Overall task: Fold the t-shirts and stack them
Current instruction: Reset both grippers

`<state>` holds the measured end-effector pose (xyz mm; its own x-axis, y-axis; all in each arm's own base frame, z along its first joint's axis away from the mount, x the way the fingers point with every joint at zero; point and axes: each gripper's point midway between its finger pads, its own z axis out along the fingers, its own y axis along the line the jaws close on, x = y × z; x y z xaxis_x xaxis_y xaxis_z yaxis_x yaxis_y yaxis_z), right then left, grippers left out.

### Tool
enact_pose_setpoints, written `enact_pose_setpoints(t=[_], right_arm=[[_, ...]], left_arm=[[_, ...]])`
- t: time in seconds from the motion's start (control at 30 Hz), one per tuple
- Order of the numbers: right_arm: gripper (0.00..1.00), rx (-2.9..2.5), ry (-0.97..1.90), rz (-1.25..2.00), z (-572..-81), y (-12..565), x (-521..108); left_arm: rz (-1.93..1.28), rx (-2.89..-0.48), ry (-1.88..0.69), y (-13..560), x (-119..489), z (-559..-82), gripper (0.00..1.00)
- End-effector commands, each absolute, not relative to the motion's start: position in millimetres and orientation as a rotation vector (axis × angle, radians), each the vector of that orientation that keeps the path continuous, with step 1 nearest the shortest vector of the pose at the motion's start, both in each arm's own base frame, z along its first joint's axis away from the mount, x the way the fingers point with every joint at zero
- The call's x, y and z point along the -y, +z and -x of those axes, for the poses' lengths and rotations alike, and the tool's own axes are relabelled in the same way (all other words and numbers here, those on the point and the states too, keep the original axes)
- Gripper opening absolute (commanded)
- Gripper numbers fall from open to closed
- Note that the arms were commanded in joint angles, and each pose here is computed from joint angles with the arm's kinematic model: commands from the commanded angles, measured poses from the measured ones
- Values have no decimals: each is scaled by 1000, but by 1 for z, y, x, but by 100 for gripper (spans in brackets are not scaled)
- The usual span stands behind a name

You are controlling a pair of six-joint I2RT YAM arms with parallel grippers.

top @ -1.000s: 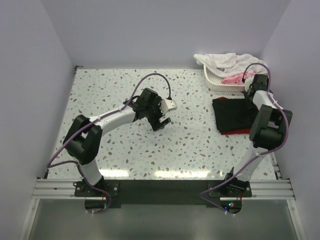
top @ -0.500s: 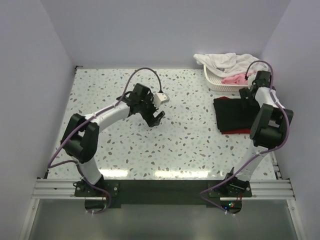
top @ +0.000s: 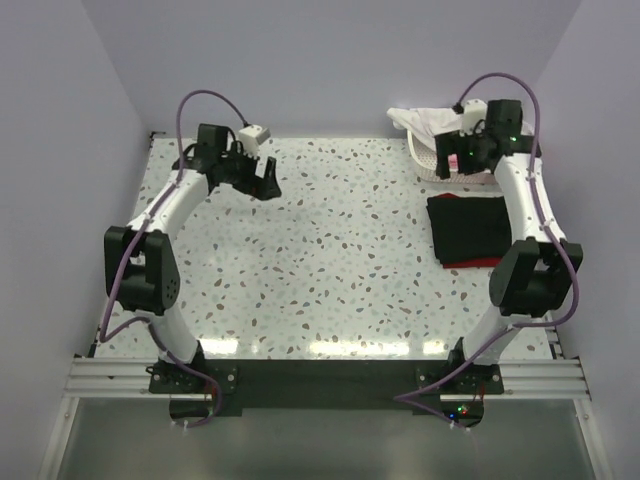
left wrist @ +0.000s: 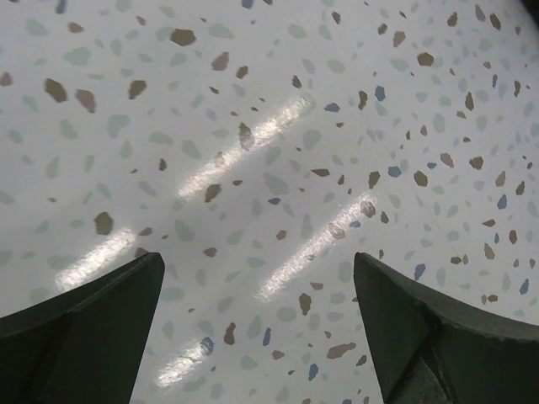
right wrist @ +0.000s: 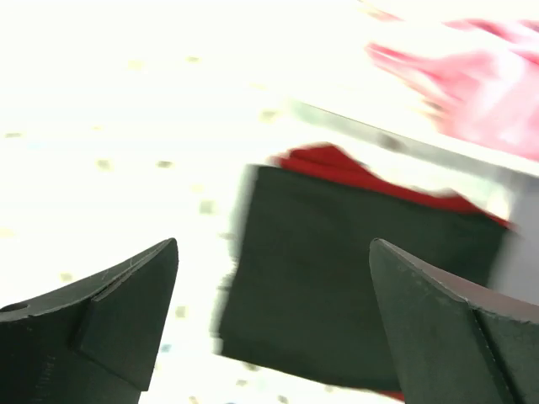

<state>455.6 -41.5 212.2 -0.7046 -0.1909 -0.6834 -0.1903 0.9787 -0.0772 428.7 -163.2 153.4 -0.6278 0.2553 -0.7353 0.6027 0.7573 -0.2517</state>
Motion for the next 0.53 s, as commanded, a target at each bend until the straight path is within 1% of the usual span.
enact_pose_setpoints(t=[0.0, 0.03, 0.07, 0.13, 0.17, 0.2, 0.23, 0.3, 0.33, 0.4, 0.43, 0.5], right_arm=[[99, -2326, 310, 293, -439, 237, -44], [99, -2340, 340, 306, -434, 229, -56], [99, -2333, 387, 345, -427, 228, -81], [99, -2352, 439, 359, -416, 208, -98], [99, -2348, 469, 367, -407, 208, -111], [99, -2362, 485, 377, -401, 200, -116], [99, -2399, 495, 386, -391, 184, -119], [99, -2411, 500, 411, -376, 177, -125], [99, -2439, 499, 418, -366, 164, -125], [99, -2434, 477, 426, -356, 162, -123], [99, -2449, 473, 428, -349, 154, -121], [99, -2451, 460, 415, -342, 153, -118]], left_arm=[[-548, -2231, -650, 177, 141, -444, 100], [-547, -2241, -622, 175, 137, -445, 100], [-541, -2260, -560, 170, 129, -447, 100], [-557, -2279, -498, 163, 120, -439, 100], [-556, -2289, -454, 160, 113, -437, 100], [-562, -2261, -428, 166, 111, -434, 100], [-559, -2286, -422, 155, 108, -424, 100], [-559, -2273, -387, 158, 102, -413, 100], [-557, -2305, -386, 145, 100, -402, 100], [-552, -2300, -363, 144, 96, -391, 100], [-548, -2323, -363, 135, 94, -382, 100], [-542, -2308, -358, 139, 93, -377, 100]])
